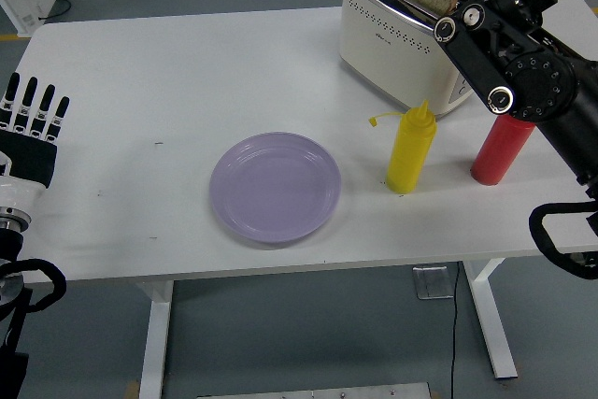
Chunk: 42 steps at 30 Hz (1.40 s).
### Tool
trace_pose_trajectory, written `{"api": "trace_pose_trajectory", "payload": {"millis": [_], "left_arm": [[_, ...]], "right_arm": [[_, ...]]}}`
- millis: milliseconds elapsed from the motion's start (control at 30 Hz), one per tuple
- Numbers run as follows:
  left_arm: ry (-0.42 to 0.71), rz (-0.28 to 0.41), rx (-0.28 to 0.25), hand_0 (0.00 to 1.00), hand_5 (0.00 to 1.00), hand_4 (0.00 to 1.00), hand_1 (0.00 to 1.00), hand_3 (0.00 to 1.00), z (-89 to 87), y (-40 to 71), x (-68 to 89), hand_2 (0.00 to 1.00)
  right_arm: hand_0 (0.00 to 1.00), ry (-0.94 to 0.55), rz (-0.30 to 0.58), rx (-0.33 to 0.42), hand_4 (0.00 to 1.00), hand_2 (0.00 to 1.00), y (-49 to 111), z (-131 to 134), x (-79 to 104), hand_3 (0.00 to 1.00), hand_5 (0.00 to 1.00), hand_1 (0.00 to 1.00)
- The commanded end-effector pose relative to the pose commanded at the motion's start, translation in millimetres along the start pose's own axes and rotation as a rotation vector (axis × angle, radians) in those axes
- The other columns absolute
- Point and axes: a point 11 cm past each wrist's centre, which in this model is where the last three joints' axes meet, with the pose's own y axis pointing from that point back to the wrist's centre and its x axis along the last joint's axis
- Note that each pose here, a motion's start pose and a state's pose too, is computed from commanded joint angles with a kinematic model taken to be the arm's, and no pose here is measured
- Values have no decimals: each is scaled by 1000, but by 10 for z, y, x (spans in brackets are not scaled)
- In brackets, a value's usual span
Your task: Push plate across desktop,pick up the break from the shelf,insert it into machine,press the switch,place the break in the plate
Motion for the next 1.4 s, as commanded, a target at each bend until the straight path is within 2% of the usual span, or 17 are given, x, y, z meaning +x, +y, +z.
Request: {"api": "trace_pose_trajectory", "payload": {"millis": [133, 167, 333, 367, 633, 733, 767, 933, 967, 1133, 1167, 1333, 1367, 1400], "left_arm": [[0, 1, 1, 864, 998, 717, 819, 778, -5, 2, 3, 879], [0, 2, 1, 864, 998, 716, 819, 778, -5, 2, 4, 879], [0, 2, 0, 864, 998, 716, 819, 778, -2, 2, 6, 879], [0, 2, 0, 864, 998, 716, 820, 778, -2, 1, 6, 879], [-1, 0, -4, 864, 998, 717, 819, 778, 15, -3, 1, 879], [-1, -1, -5, 864, 998, 717, 819, 778, 19, -4, 0, 879], [-1, -1, -5, 864, 998, 717, 819, 777, 21, -4, -2, 879], [-3, -2, -9, 864, 998, 717, 819, 777, 37, -5, -4, 879], [-4, -1, -10, 864, 998, 716, 819, 777, 42, -3, 0, 878], [-6, 1, -12, 864, 998, 716, 819, 777, 55, 2, 8, 878], [-7, 1, -13, 864, 998, 717, 819, 777, 57, 2, 10, 878], [-7, 4, -15, 864, 998, 717, 819, 777, 65, 10, 21, 878], [-7, 5, -15, 864, 998, 717, 819, 777, 66, 12, 24, 877], [-7, 4, -14, 864, 998, 717, 819, 777, 64, 12, 23, 877]], "right_arm": [[633, 8, -8, 6, 626, 823, -3, 4, -15, 724, 135, 689], [787, 9, -10, 9, 729, 986, -4, 1, -15, 950, 206, 813], [787, 2, -10, 20, 729, 986, -9, -15, 10, 950, 206, 813], [857, 1, -9, 21, 759, 998, -10, -16, 15, 998, 240, 864], [864, -21, 10, 32, 780, 998, -17, -15, 88, 998, 262, 870], [864, -33, 55, 38, 780, 998, -14, 1, 182, 998, 262, 870], [760, -37, 72, 40, 747, 966, -12, 10, 217, 946, 279, 787], [760, -83, 184, 68, 747, 966, 5, 163, 510, 946, 279, 787], [482, -92, 194, 77, 628, 825, 12, 206, 561, 852, 338, 548], [482, -88, 206, 111, 628, 825, 32, 383, 735, 852, 338, 548], [408, -83, 202, 118, 629, 831, 40, 417, 758, 878, 394, 469], [408, -53, 184, 139, 629, 831, 80, 620, 864, 878, 394, 469], [408, -53, 183, 142, 643, 842, 86, 646, 873, 998, 426, 481], [408, -58, 185, 143, 643, 842, 91, 667, 876, 998, 426, 481]]}}
